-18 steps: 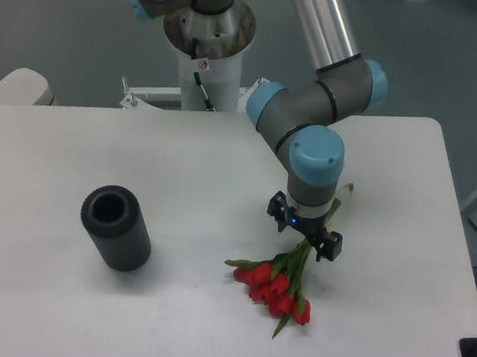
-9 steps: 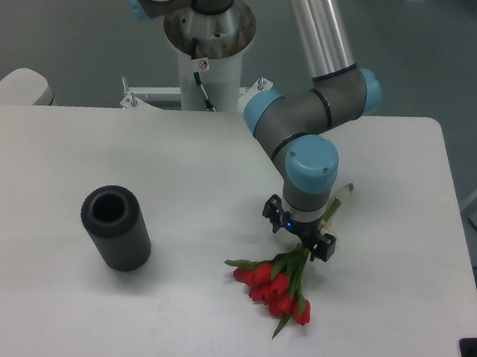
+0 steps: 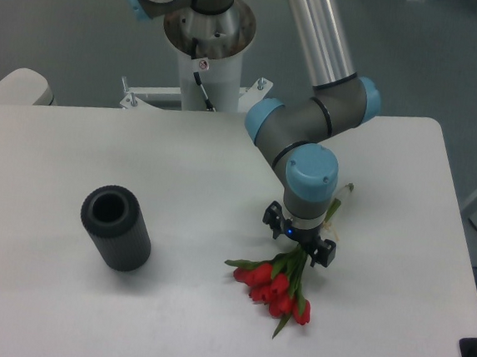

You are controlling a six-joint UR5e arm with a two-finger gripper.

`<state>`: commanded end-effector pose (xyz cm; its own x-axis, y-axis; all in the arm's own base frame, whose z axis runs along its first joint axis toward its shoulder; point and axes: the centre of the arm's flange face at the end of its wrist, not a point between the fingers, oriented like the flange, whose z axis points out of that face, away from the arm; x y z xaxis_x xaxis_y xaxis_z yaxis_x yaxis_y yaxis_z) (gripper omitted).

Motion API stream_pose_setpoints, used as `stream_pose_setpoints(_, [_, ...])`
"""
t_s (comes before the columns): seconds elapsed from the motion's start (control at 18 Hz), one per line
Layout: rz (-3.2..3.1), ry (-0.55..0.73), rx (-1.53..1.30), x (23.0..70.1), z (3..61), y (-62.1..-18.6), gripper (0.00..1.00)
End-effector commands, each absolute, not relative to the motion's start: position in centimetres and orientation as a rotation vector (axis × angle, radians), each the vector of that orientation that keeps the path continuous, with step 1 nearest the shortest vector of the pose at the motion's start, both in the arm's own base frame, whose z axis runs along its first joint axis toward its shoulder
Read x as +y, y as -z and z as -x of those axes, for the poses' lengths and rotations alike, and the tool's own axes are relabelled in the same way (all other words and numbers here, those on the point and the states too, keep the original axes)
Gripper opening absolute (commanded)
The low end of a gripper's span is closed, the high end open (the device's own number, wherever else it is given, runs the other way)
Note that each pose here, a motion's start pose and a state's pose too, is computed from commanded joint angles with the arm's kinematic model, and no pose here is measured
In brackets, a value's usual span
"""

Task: Pick up the flowers from the table
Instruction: 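Lower the open gripper around the tulip stems and close it, then lift the gripped tulips off the table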

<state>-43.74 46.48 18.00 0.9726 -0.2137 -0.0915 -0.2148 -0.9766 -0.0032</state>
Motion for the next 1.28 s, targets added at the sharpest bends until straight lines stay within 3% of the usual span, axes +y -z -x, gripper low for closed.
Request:
stream_pose_setpoints(0.22, [3.103,-0.155,0.332,47.1,43.5,-17.6,0.99])
stream_pose_setpoints(0.39, [3.096,-0.17,0.34,47.3,43.6,-17.8,0.6])
stream_pose_setpoints(0.61, [3.094,-0.174,0.34,47.3,43.7,-17.8,0.34])
stream_pose_setpoints(1.0, [3.083,-0.19,0.351,47.6,43.9,-18.4,0.17])
stream_pose_setpoints(1.28, [3.05,-0.232,0.352,48.0,44.4,-20.6,0.16])
